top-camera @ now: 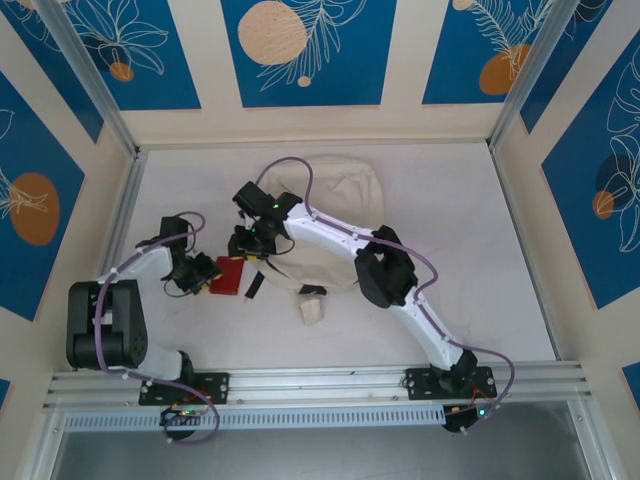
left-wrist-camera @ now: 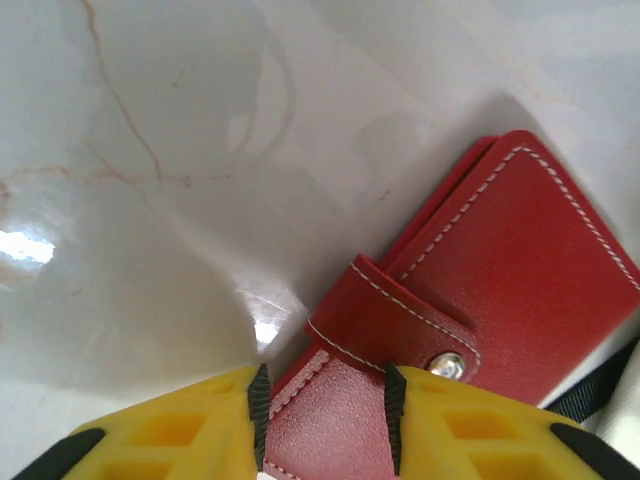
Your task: Pack books, pencil case, and school supplies into a backpack
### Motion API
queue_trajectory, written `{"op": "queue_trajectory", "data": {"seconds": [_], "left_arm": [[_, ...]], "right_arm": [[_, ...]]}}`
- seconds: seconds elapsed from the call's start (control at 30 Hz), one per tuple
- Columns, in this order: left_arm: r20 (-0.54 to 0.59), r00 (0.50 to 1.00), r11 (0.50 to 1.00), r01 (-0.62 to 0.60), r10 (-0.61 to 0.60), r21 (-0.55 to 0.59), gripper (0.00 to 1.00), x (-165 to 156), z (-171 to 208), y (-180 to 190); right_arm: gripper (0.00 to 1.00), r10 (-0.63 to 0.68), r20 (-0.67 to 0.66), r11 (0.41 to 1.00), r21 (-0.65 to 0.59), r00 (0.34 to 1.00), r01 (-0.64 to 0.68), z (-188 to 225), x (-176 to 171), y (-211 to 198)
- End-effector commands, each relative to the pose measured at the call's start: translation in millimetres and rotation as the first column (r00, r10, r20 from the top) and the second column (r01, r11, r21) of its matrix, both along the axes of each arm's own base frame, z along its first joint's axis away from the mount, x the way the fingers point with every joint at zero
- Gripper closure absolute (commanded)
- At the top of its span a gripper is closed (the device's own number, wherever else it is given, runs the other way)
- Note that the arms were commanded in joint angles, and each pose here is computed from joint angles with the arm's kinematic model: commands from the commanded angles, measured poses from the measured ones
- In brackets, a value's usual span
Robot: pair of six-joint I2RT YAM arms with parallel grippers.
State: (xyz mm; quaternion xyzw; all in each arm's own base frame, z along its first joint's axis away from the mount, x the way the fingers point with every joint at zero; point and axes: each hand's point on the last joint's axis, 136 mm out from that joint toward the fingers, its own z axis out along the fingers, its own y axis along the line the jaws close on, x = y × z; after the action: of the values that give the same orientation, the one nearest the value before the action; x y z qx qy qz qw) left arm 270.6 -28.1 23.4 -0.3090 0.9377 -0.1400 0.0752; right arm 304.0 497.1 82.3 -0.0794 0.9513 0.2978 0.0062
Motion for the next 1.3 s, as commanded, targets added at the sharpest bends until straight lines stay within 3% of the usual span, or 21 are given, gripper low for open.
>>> {"op": "queue_trajectory", "data": {"seconds": [0.0, 0.23, 0.67, 0.9, 0.97, 1.13, 1.27], "left_arm": [[-0.043, 0.999, 1.000, -0.007, 0.007, 0.005, 0.68, -10.0, -12.0, 2.2], [-0.080, 0.997, 1.000, -0.012, 0.014, 0.021, 0.79, -17.1, -21.6, 4.7], [-0.067, 0.998, 1.000, -0.003, 0.003, -0.002, 0.82, -14.5, -20.1, 0.8], [-0.007, 1.000, 0.999, 0.022, -0.023, -0.047, 0.82, -3.4, -0.6, -7.3], [0.023, 0.999, 0.998, 0.044, -0.043, -0.043, 0.78, 2.1, 13.5, -7.6], [0.116, 0.988, 0.995, 0.102, -0.099, -0.020, 0.51, 15.5, 63.6, -7.6], [0.221, 0.963, 0.987, 0.159, -0.154, -0.003, 0.36, 29.6, 104.8, -13.7]], "right_arm": [[0.60, -0.066, -0.089, 0.995, -0.084, 0.994, 0.058, -18.9, -6.6, -5.6], [0.55, -0.058, -0.136, 0.994, -0.100, 0.989, 0.045, -43.8, -9.7, -1.6], [0.65, 0.081, -0.197, 0.996, 0.047, 0.977, -0.073, -45.2, -20.1, 23.0], [0.96, 0.157, -0.148, 0.981, 0.134, 0.976, -0.138, -17.8, -23.1, 30.2], [1.00, 0.140, -0.085, 0.985, 0.110, 0.987, -0.130, -5.5, -17.2, 21.5], [1.00, 0.067, 0.065, 0.990, 0.117, 0.996, -0.074, 45.6, 0.1, -21.4], [1.00, -0.025, 0.148, 0.988, 0.156, 0.989, 0.001, 84.9, 9.0, -74.1]]}}
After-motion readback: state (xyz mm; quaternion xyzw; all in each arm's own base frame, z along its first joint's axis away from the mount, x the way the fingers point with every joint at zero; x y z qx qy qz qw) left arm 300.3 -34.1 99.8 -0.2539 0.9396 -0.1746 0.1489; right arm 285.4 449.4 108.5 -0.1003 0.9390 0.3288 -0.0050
